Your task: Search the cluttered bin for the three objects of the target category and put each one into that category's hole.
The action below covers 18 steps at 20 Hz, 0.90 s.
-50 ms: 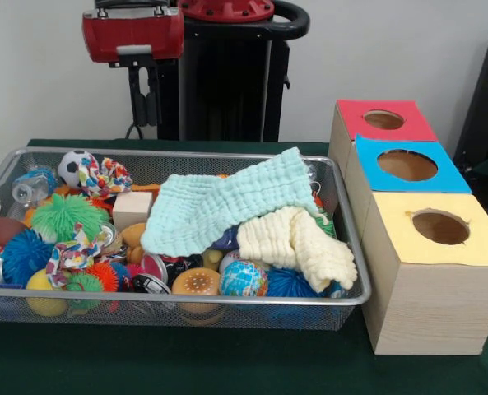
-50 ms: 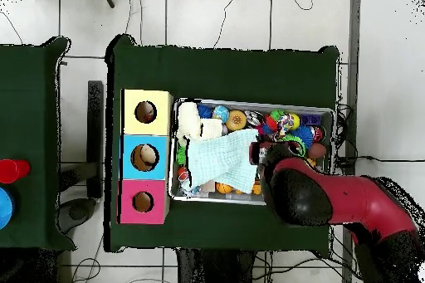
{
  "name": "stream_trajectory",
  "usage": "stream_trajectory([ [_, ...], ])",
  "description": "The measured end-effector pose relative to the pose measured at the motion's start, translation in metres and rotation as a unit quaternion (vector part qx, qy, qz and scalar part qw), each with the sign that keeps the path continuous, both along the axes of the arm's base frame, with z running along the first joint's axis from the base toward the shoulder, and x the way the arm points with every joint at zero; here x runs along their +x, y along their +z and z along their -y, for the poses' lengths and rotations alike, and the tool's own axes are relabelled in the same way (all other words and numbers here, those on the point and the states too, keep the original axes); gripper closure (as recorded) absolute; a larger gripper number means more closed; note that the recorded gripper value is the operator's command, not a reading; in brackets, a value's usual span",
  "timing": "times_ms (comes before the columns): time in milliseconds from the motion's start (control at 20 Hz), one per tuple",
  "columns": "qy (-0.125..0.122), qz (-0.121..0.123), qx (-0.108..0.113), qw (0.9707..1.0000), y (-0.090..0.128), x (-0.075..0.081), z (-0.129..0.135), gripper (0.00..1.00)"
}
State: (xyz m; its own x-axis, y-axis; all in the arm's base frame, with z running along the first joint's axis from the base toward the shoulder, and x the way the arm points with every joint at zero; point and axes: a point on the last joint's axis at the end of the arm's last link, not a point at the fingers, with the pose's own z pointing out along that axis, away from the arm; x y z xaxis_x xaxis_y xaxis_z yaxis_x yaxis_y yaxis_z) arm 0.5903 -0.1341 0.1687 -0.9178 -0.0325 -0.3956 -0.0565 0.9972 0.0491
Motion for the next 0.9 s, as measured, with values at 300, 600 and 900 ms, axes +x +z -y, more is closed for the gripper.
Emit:
stream_trajectory([
  [300, 0.019, -0.004, 0.002, 0.9998, 0.002, -0.030, 0.005, 1.00],
  [600, 0.043, -0.006, 0.002, 0.9990, 0.003, -0.049, 0.003, 1.00],
  [900, 0.068, 0.005, 0.001, 0.9977, 0.005, -0.046, -0.006, 1.00],
])
